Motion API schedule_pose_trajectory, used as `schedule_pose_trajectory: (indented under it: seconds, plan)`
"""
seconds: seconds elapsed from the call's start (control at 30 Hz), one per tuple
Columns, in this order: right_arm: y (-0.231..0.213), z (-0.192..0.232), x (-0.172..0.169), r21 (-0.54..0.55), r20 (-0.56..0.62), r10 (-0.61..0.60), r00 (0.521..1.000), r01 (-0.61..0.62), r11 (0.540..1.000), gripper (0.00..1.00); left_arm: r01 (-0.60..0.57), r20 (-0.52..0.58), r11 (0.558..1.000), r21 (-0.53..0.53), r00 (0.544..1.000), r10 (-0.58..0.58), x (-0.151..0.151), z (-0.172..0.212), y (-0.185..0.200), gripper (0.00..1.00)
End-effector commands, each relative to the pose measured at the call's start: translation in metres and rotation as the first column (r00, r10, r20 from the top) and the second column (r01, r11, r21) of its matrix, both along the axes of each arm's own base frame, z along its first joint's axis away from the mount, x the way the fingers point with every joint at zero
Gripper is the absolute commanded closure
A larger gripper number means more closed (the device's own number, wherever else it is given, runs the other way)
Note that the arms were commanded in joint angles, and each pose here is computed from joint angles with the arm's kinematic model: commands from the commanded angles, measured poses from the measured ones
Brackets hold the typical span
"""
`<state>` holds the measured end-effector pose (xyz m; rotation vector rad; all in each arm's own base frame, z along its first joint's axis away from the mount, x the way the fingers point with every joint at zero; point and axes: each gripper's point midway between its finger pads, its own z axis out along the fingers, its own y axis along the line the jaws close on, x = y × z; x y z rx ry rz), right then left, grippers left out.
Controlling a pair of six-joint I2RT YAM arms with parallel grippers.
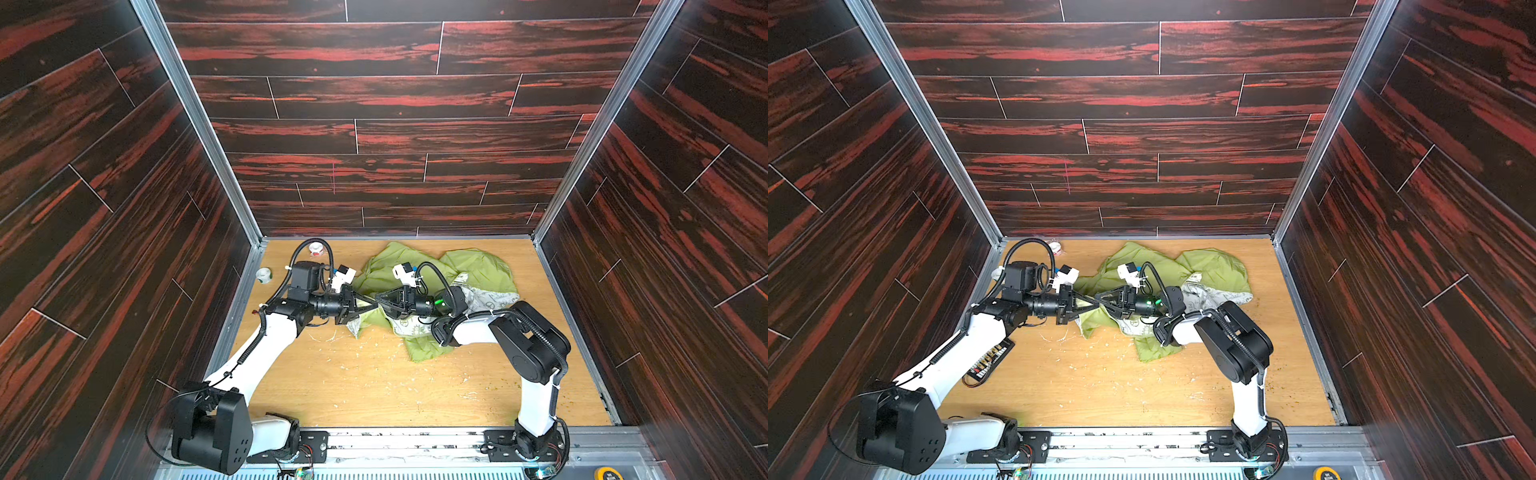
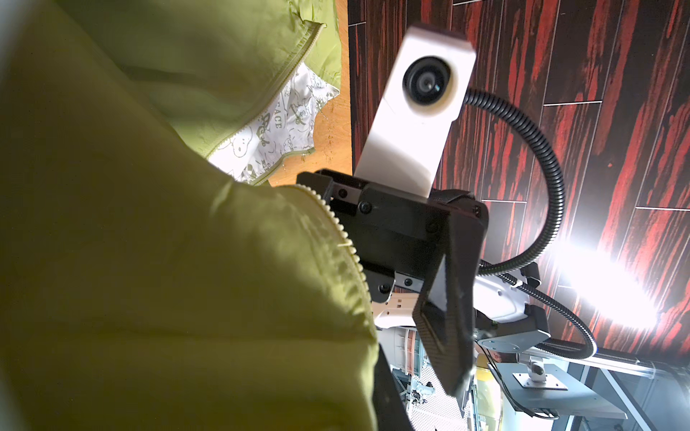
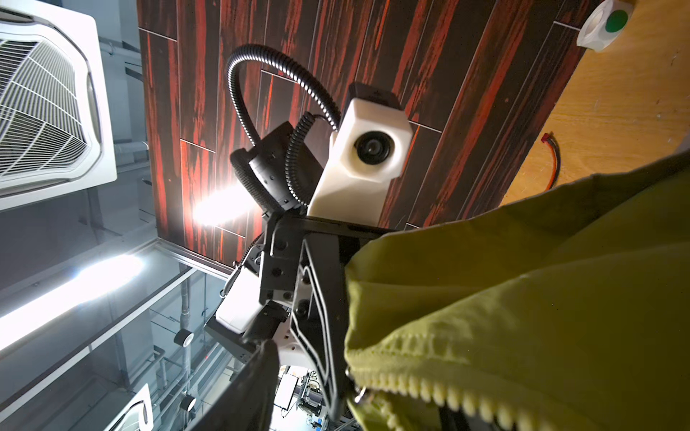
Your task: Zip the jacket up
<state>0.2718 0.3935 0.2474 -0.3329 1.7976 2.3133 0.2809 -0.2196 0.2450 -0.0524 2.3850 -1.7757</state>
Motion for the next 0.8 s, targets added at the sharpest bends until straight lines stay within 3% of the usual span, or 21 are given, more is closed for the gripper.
schedule_pose_trajectory:
  seconds: [0.0,0.47,0.77]
  plan:
    - [-0.016,0.049,-0.012,0.112,0.107,-0.017,0.994,0.005,0.994,0.36,0.022,0.044,0.999,-0.023,0.999,-0.021,0.002,0.015,-0.003,1.0]
    - [-0.028,0.054,-0.017,0.12,0.11,-0.05,0.993,0.037,0.992,0.5,0.017,0.043,1.0,-0.019,0.999,-0.016,0.002,0.015,-0.002,1.0]
    - [-0.034,0.054,-0.022,0.114,0.122,-0.068,0.99,0.054,0.992,0.53,0.018,0.038,1.0,-0.019,0.999,-0.017,0.002,0.015,-0.003,1.0]
